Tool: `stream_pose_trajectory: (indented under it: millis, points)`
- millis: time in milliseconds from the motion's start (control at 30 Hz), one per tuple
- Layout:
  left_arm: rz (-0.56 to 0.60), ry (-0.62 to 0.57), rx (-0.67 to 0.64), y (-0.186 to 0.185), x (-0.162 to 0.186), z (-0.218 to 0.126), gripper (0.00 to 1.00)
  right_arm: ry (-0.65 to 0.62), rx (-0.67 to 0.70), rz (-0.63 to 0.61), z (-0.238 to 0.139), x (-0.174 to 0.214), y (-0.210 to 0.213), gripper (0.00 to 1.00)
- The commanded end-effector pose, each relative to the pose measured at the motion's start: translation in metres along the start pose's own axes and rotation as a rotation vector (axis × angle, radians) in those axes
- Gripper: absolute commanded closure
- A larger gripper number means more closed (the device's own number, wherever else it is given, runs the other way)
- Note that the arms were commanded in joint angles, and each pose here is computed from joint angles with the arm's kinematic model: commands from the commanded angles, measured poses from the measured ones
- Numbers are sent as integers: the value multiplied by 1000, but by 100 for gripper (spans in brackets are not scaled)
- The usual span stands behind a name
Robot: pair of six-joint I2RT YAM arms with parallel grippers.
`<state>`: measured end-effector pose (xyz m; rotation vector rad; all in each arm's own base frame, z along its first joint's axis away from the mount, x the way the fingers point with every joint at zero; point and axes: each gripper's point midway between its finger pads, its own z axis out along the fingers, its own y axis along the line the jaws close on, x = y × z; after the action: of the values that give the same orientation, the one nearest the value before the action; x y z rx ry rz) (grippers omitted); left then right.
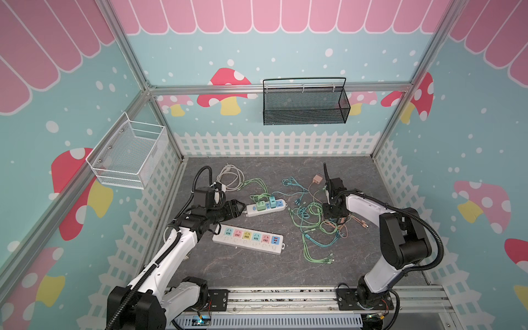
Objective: Insert the plug
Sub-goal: 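Grasp the teal cube charger with the right gripper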
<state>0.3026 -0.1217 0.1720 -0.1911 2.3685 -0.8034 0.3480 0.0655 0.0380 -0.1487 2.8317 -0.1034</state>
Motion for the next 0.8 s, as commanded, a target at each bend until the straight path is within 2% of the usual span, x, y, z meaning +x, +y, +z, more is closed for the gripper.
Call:
stream_pose_trajectory:
  millis: [0, 400, 467, 633, 767]
  points:
    - [32, -19, 17, -7, -6, -9, 30, -7, 11, -16, 5, -7, -2, 44]
    - [34, -24, 36, -11, -5, -13, 30, -1, 18, -45, 16, -10, -2, 46]
    - [31, -23, 37, -12, -5, -14, 30, -6, 18, -40, 15, -12, -2, 49]
    - [32, -27, 40, -13, -5, -16, 30, -63, 21, -30, -6, -23, -5, 60]
    - [34, -27, 49, -16, -7, -16, 30, -125, 22, -26, -33, -39, -8, 64]
